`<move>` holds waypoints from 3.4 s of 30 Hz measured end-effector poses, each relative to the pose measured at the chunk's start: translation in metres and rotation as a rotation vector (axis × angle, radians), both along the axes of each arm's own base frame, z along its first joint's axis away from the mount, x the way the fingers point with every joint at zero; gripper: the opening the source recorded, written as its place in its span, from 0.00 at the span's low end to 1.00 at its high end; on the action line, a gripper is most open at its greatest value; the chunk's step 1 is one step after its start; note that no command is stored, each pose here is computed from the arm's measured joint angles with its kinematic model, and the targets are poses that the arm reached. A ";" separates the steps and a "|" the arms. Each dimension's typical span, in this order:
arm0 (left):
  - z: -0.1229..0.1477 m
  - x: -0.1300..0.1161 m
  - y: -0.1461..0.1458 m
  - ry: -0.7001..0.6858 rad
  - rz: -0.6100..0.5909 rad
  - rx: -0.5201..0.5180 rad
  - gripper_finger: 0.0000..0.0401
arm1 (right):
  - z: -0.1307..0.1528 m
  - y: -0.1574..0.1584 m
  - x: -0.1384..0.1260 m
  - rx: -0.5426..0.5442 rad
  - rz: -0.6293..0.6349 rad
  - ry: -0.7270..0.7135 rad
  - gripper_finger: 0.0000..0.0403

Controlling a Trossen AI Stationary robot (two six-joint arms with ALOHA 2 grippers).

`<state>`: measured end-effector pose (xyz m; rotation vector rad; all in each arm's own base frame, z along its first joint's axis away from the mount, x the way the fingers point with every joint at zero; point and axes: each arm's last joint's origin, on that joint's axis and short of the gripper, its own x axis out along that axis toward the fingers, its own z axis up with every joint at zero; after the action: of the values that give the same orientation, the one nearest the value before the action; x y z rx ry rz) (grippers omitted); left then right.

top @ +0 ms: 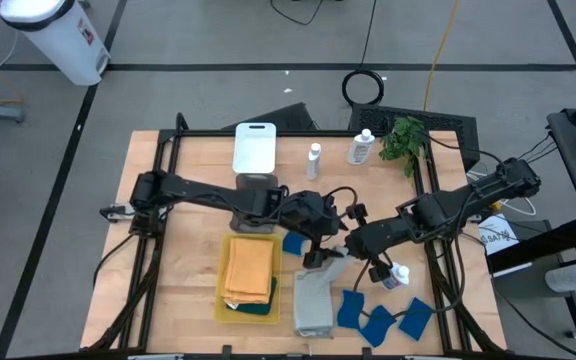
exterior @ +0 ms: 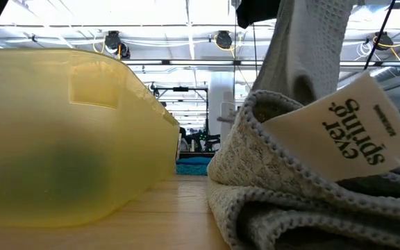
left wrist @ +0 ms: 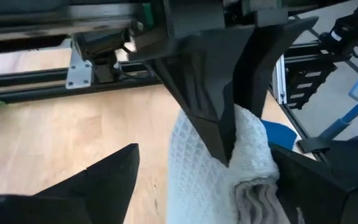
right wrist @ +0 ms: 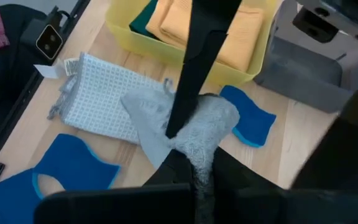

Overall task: Pick & Place Kitchen Items
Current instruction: Put the gray towel into the yellow bin

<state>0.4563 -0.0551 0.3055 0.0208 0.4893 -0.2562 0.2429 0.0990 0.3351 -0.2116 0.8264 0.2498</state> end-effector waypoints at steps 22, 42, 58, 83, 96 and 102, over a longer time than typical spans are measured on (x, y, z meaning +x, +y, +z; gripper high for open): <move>0.002 -0.007 -0.002 0.053 0.008 -0.014 0.09 | 0.000 -0.003 -0.002 -0.028 -0.051 0.008 0.01; 0.050 -0.048 0.008 0.032 0.258 0.185 0.04 | 0.031 -0.038 -0.072 -0.074 -0.287 -0.084 0.54; 0.110 -0.090 -0.003 -0.171 0.253 0.201 0.04 | -0.065 -0.042 -0.074 -0.096 -0.163 -0.711 0.59; 0.116 -0.098 -0.019 -0.204 0.189 0.192 0.04 | -0.097 -0.065 -0.022 0.325 0.034 -0.962 0.67; 0.116 -0.098 -0.017 -0.202 0.211 0.195 0.04 | -0.093 -0.061 0.000 0.338 0.024 -1.000 0.62; 0.116 -0.097 -0.013 -0.204 0.228 0.186 0.04 | -0.098 -0.061 0.007 0.322 -0.034 -1.039 0.47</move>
<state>0.3596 -0.0681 0.4218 0.1704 0.3072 0.0160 0.2496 0.0380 0.2372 -0.0049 -0.2436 0.1998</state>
